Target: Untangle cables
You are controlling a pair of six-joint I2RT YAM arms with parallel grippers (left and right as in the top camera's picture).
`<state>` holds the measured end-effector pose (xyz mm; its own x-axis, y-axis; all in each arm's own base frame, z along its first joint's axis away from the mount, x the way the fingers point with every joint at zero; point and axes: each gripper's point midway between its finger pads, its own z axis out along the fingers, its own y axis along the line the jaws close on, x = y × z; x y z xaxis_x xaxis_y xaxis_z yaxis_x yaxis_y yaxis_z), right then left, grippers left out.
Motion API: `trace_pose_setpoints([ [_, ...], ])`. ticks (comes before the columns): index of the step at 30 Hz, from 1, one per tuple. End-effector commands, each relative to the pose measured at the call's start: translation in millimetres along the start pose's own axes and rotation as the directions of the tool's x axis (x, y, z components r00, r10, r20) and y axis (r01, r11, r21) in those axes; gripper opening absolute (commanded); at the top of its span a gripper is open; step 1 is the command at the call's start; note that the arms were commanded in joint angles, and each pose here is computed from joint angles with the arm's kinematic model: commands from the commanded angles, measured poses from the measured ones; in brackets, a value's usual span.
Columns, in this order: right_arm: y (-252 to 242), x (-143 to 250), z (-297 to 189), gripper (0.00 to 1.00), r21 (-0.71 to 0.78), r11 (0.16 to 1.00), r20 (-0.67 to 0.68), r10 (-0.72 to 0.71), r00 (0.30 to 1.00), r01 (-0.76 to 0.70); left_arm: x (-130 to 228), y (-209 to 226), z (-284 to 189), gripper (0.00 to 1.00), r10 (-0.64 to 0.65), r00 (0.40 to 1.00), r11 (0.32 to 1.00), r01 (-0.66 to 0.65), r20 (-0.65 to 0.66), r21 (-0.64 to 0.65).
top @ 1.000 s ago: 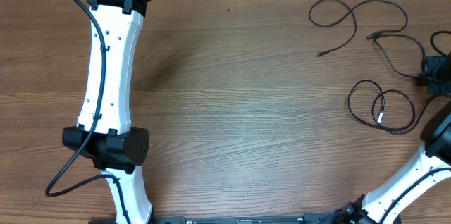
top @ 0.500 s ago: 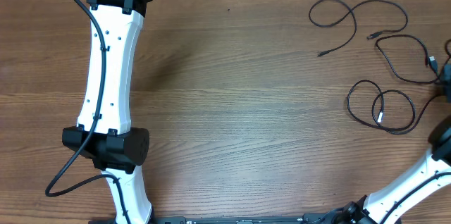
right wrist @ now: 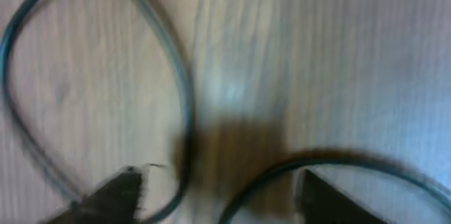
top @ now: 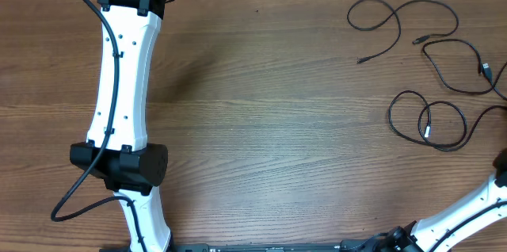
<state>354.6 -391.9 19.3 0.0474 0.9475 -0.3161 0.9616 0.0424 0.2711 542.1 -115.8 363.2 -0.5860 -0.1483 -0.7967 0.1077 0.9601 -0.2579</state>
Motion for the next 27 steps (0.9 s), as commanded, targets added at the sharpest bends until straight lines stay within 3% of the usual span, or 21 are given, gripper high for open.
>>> trace_pose_setpoints([
  [1, 36, 35, -3, 0.81, -0.174, 0.966, -0.108, -0.211, 0.971, 0.191, -9, -11, -12, 1.00, -0.007, 1.000, 0.999, 0.006, 0.028, 0.034],
  [5, 55, 60, -6, 0.90, -0.228, 0.920, -0.123, -0.351, 0.928, 0.318, -9, -11, -12, 1.00, -0.007, 1.000, 0.999, 0.006, 0.028, 0.034],
  [13, 89, 97, -11, 0.95, -0.305, 0.773, -0.067, -0.601, 0.797, 0.557, -9, -11, -12, 0.99, -0.007, 1.000, 0.999, 0.006, 0.029, 0.034],
  [20, 90, 98, -11, 0.92, -0.309, 0.729, -0.043, -0.653, 0.756, 0.611, -9, -11, -12, 1.00, -0.007, 1.000, 0.999, 0.006, 0.029, 0.034],
  [27, 75, 85, -7, 0.94, -0.192, 0.774, -0.046, -0.621, 0.782, 0.603, -9, -11, -12, 1.00, -0.007, 1.000, 0.999, 0.006, 0.029, 0.034],
])
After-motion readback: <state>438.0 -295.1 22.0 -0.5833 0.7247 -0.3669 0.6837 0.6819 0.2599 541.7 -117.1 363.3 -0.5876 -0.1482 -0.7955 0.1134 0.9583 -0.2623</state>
